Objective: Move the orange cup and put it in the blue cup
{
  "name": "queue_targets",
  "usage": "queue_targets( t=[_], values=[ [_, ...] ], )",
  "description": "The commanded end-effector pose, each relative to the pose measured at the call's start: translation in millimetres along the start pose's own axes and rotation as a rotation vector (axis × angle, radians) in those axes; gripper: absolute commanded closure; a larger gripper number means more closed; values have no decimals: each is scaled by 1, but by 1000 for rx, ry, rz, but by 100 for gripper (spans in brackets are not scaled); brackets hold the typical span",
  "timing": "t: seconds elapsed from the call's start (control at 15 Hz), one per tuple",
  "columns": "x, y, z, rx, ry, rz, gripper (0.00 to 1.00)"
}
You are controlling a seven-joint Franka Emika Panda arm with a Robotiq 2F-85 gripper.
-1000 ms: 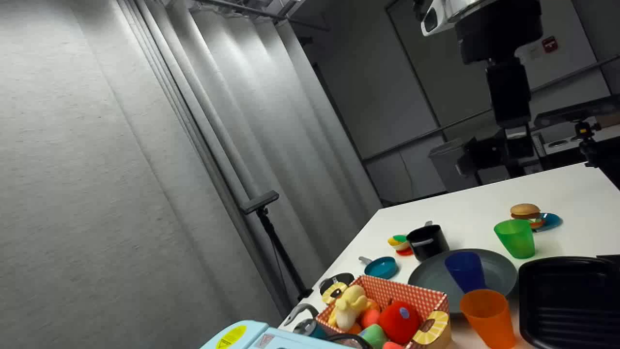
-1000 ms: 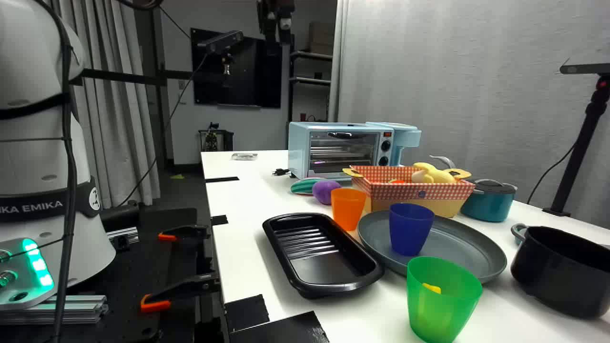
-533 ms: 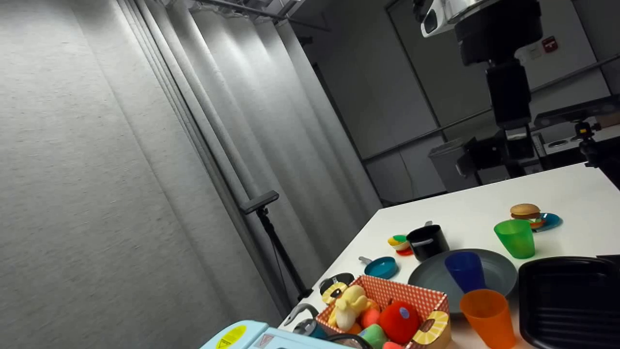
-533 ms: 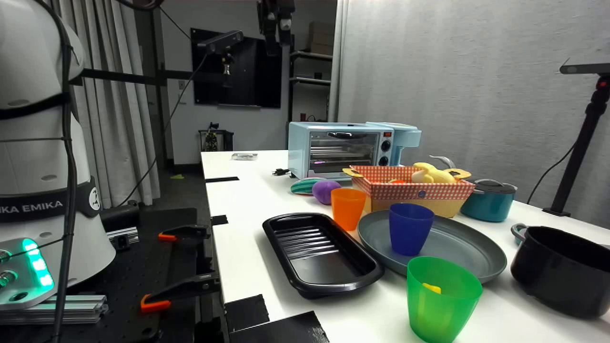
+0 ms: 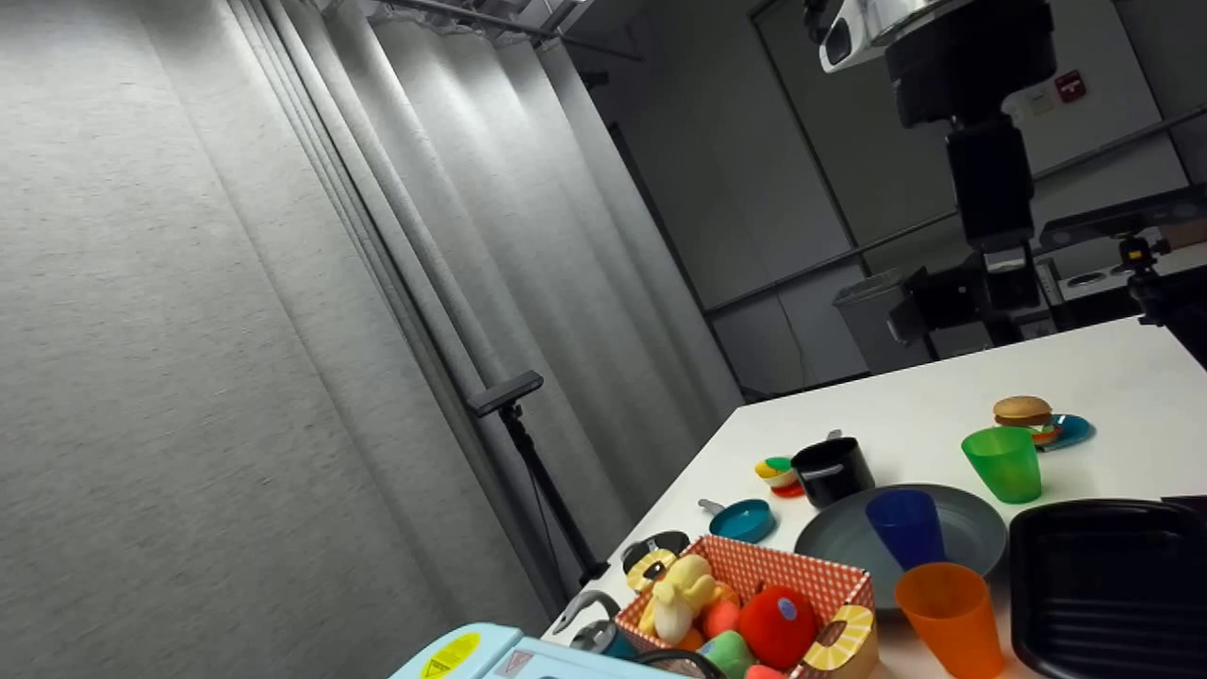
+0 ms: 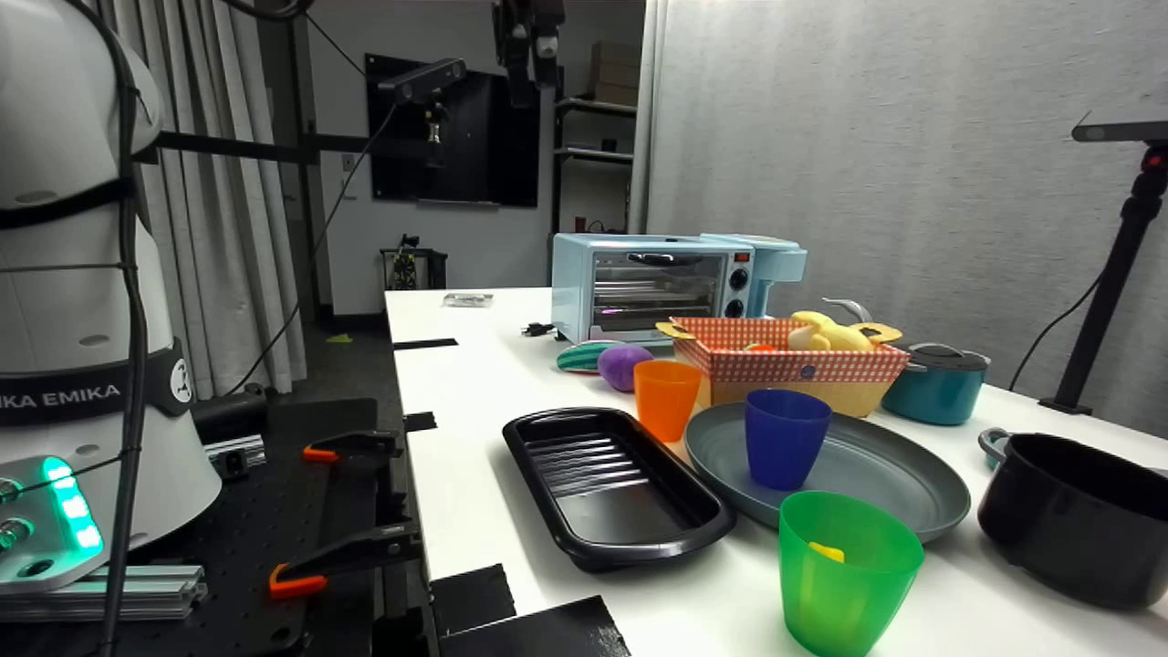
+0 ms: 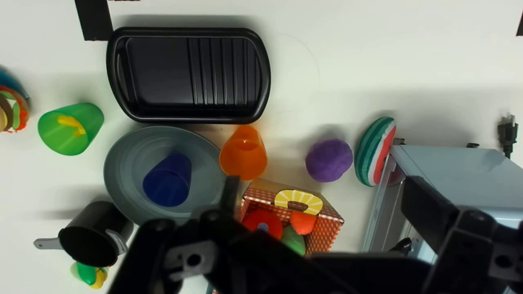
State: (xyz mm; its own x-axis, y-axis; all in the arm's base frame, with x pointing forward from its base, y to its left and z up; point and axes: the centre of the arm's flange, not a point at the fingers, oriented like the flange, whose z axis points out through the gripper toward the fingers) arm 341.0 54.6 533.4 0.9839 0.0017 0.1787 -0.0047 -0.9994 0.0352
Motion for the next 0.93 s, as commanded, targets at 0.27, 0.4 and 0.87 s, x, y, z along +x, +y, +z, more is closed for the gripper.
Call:
queue_targets(
  t=[0.27,0.4,0.87],
  values=[
    [0,0,0,0,0,0,0],
    [0,0,0,0,0,0,0],
    [13,6,24,-4,-53,-11,0]
  ],
)
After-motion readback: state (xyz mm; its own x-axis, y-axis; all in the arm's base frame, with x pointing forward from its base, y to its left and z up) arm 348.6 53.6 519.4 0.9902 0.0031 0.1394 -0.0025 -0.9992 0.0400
